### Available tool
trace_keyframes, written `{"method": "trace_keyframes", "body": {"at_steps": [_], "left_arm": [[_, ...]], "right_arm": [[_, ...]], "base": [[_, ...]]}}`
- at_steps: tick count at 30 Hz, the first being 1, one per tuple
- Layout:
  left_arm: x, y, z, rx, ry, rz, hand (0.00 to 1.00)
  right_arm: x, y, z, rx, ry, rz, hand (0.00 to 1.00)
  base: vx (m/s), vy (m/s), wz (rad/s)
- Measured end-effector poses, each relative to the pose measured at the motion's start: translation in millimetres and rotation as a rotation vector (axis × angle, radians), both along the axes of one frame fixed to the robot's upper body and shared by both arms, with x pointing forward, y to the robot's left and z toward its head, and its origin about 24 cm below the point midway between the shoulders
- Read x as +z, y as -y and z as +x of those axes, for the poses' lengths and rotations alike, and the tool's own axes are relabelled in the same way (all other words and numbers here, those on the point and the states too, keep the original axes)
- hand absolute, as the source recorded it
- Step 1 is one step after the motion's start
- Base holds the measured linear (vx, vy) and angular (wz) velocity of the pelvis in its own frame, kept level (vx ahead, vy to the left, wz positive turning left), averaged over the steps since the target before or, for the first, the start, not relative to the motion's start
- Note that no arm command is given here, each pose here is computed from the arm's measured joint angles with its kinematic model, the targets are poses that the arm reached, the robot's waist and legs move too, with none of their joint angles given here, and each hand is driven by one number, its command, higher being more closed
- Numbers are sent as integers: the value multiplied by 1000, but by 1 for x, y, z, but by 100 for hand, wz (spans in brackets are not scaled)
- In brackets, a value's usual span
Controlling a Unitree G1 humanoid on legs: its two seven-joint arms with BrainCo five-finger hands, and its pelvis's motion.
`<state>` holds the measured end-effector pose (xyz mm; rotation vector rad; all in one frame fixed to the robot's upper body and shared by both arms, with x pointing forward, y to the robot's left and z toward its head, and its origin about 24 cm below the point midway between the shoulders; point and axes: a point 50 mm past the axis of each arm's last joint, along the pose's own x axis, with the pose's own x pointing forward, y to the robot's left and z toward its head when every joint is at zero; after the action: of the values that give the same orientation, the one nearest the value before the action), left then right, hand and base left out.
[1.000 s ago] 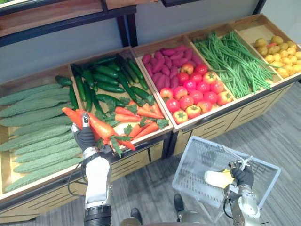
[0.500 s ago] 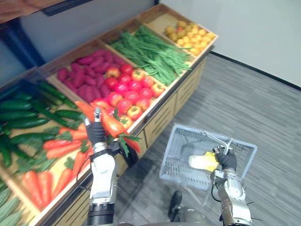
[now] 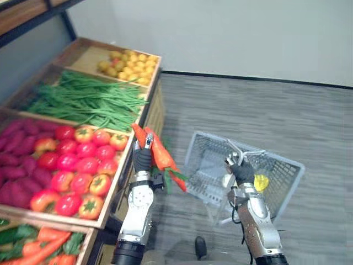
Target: Pick vegetable in the basket
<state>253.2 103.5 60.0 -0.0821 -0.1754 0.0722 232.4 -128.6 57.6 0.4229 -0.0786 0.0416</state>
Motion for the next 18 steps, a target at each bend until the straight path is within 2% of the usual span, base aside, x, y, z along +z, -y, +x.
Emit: {"method": "trace_keyframes", "body": {"at_steps": [6, 18], "left_arm": [[-13, 28, 8, -133, -67, 43, 100], [-57, 40, 1, -210, -274, 122, 100]], "right_arm": [[-4, -15, -5, 76, -24, 76, 100], [-5, -35, -9, 160, -55, 205, 100]], "base": [[80, 71, -22], [-31, 27, 2]]}}
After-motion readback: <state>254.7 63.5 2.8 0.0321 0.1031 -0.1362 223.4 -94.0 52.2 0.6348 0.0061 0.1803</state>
